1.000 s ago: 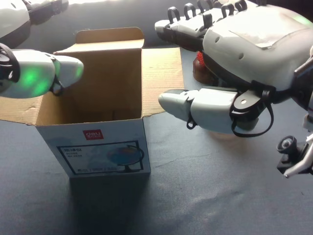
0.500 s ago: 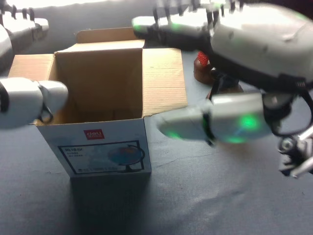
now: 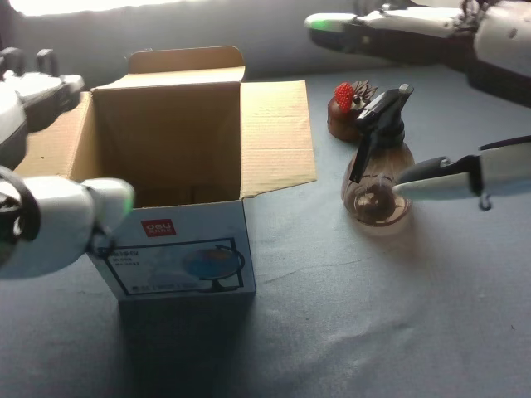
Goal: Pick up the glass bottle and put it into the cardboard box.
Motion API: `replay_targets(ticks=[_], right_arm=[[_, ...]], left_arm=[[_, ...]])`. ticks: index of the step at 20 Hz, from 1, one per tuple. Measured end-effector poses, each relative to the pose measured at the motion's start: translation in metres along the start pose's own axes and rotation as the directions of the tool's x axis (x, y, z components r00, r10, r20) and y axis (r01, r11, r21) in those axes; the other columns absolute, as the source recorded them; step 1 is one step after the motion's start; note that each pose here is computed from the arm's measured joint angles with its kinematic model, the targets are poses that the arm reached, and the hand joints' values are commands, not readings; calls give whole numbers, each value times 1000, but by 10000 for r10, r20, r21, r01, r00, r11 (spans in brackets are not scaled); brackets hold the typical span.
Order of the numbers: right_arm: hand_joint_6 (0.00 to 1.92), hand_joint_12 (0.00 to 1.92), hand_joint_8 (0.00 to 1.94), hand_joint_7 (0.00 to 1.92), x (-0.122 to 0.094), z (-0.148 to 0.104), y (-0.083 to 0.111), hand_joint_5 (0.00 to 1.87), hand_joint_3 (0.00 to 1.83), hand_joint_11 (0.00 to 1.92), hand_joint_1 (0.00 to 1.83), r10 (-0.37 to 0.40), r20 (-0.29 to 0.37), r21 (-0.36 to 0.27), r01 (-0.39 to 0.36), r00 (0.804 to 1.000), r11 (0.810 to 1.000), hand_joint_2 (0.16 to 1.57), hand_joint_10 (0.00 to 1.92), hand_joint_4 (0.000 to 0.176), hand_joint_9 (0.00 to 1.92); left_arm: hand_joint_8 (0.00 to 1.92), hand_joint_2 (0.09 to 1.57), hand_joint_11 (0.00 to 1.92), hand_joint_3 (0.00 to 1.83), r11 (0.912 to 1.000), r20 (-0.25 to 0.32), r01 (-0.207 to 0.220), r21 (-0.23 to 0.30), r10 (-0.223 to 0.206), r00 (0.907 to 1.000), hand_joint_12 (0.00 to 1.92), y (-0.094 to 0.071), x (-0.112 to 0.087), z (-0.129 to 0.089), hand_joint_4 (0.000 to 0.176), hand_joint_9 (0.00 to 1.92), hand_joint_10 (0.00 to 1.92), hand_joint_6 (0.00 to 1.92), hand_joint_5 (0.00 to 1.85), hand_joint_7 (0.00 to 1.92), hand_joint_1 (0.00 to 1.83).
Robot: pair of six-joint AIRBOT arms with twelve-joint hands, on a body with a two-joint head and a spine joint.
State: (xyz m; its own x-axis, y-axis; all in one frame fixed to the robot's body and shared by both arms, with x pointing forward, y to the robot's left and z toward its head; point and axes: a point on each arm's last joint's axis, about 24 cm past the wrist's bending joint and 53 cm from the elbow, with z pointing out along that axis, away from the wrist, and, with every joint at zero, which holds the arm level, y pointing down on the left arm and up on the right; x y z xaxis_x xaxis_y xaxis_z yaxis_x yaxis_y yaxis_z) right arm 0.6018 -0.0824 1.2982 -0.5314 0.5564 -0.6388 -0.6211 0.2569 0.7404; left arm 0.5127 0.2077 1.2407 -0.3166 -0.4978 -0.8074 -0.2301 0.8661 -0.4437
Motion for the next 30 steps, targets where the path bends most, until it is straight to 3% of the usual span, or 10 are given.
replay_targets(ticks=[3,6,10,13,15,18,20,22,24,30], right_arm=[[6,533,2,232,-22,-5,-20,148,0,0,1127,398,87,49,-399,9992,9992,1007,34,0,233],[4,562,8,252,-27,-5,-33,147,0,0,1127,108,-153,-117,-110,9998,9999,1004,37,0,250],[5,649,7,273,-36,-9,-61,158,0,0,1104,114,-237,165,-110,9997,9998,993,34,0,265],[4,699,3,269,-42,-9,-78,157,0,0,1110,284,-260,353,-275,9993,9990,996,27,0,256],[4,615,1,265,-53,-8,-87,161,0,0,1108,574,-61,441,-571,9983,9974,998,22,0,252],[6,602,1,264,-54,-7,-100,167,0,0,1101,626,-178,628,-614,9979,9961,995,21,0,252],[6,602,1,265,-54,-3,-106,169,0,0,1104,751,-182,614,-739,9970,9954,997,21,0,253],[7,602,1,266,-56,1,-112,171,0,0,1108,920,-127,652,-910,9957,9937,997,24,0,261],[8,606,2,267,-53,5,-122,176,0,0,1102,1068,-326,805,-1039,9937,9913,995,26,0,267],[6,631,0,262,-37,22,-137,175,0,0,1100,1241,-565,894,-1188,9907,9889,996,24,0,267]], left_arm=[[11,1279,0,22,9991,-219,83,-426,-93,9997,0,7,8,-7,0,19,7,29,60,57,216],[8,1288,0,22,9982,-256,83,-595,-98,9996,0,7,13,-20,0,26,9,25,61,59,234],[0,1291,0,21,9913,-507,806,-1042,-862,9950,0,16,29,-32,0,12,3,19,51,38,234],[2,1293,0,20,9843,-781,1314,-1175,-1411,9869,0,18,47,-41,0,18,5,20,56,42,232],[3,1293,0,19,9772,-945,1615,-1377,-1752,9800,0,22,58,-45,0,21,6,21,60,46,233],[1,1293,0,17,9678,-1048,1949,-1592,-2129,9714,0,27,68,-49,0,22,6,17,56,42,236],[2,1293,0,16,9665,-1081,2003,-1603,-2189,9697,0,28,73,-50,0,23,7,17,57,42,237],[2,1293,0,15,9583,-1131,2278,-1727,-2491,9619,0,31,79,-50,0,25,7,16,55,43,238],[2,1293,0,15,9464,-1302,2645,-1851,-2904,9480,0,31,90,-52,0,26,7,15,54,43,239],[0,1293,0,13,9410,-1635,2996,-1577,-3241,9318,0,17,116,-51,0,14,2,14,56,38,243]])
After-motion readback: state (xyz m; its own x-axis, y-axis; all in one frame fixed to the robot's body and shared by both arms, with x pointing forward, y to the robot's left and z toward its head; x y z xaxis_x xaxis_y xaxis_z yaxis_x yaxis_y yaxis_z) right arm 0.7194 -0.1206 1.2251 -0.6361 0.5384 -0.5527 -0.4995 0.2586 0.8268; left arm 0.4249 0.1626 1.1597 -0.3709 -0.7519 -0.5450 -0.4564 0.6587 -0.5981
